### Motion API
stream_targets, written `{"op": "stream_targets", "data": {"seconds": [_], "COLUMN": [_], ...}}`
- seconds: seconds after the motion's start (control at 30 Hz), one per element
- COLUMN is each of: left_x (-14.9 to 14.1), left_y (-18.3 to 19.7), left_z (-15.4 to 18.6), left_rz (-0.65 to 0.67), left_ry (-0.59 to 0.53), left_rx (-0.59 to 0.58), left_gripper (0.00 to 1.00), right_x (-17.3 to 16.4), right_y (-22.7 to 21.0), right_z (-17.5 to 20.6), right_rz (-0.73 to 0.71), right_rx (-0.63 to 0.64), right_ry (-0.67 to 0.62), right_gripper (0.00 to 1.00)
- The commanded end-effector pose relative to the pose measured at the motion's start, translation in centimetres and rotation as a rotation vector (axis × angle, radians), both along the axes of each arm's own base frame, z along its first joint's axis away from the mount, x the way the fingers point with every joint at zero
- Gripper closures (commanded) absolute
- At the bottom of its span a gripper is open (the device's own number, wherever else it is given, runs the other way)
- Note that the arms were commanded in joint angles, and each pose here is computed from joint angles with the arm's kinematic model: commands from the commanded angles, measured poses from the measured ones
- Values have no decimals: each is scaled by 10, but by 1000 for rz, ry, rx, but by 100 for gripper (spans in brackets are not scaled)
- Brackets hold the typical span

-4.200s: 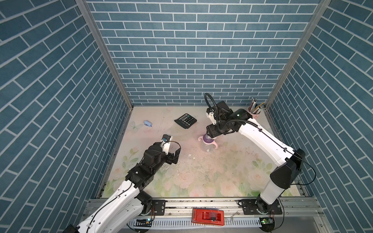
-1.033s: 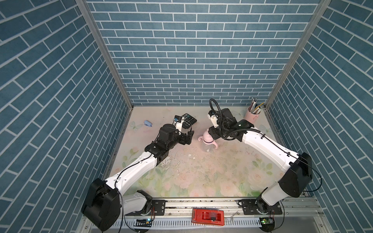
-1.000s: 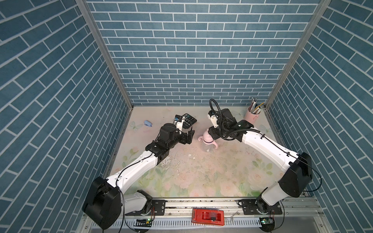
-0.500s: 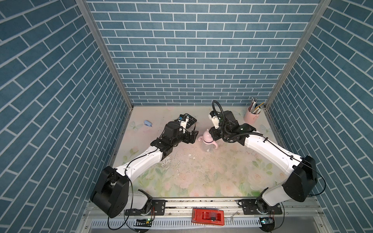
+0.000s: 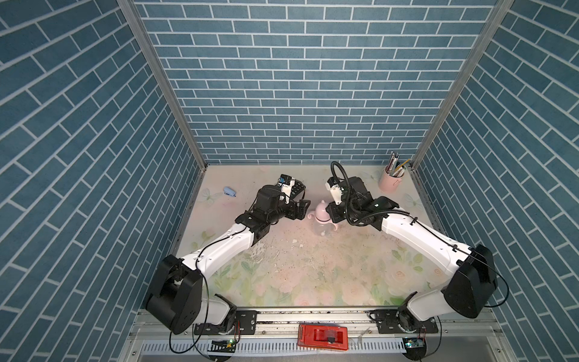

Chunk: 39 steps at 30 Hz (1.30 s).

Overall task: Assemble the baby bottles
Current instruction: Adjust the lid on the baby bottle.

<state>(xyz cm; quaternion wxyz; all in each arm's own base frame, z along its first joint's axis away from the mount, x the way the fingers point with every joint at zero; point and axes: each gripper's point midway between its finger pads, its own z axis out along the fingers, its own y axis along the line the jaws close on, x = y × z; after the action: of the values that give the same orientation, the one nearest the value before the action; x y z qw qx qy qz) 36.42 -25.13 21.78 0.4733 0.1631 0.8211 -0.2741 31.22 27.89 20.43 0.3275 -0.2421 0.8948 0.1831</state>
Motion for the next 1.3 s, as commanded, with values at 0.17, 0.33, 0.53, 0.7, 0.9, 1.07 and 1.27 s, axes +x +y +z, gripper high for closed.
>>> {"op": "stream_targets", "data": {"seconds": [0.17,0.33,0.53,0.7,0.9,1.07,1.27], "left_x": [3,3,4,2,1,-3,-4], "left_y": [-13,-22,-29,-40,-45,-50,-56], "left_z": [4,5,7,1,-5,-11,-21], "left_rz": [-33,-46,-8,5,23,17,8], "left_ry": [12,11,-1,2,7,12,26], "left_rx": [-26,-31,-29,14,25,43,52], "left_gripper": [3,4,6,10,13,15,18], "right_x": [-13,-5,22,29,27,23,21], "right_y": [-6,-6,-9,-1,4,4,2], "right_z": [24,39,41,34,19,7,-2], "right_rz": [-10,-16,-143,-154,-140,-148,-153], "right_rx": [75,76,103,145,159,186,182], "right_ry": [-6,-64,-135,-142,-118,-97,-81], "right_gripper": [73,65,72,75,76,76,76]}}
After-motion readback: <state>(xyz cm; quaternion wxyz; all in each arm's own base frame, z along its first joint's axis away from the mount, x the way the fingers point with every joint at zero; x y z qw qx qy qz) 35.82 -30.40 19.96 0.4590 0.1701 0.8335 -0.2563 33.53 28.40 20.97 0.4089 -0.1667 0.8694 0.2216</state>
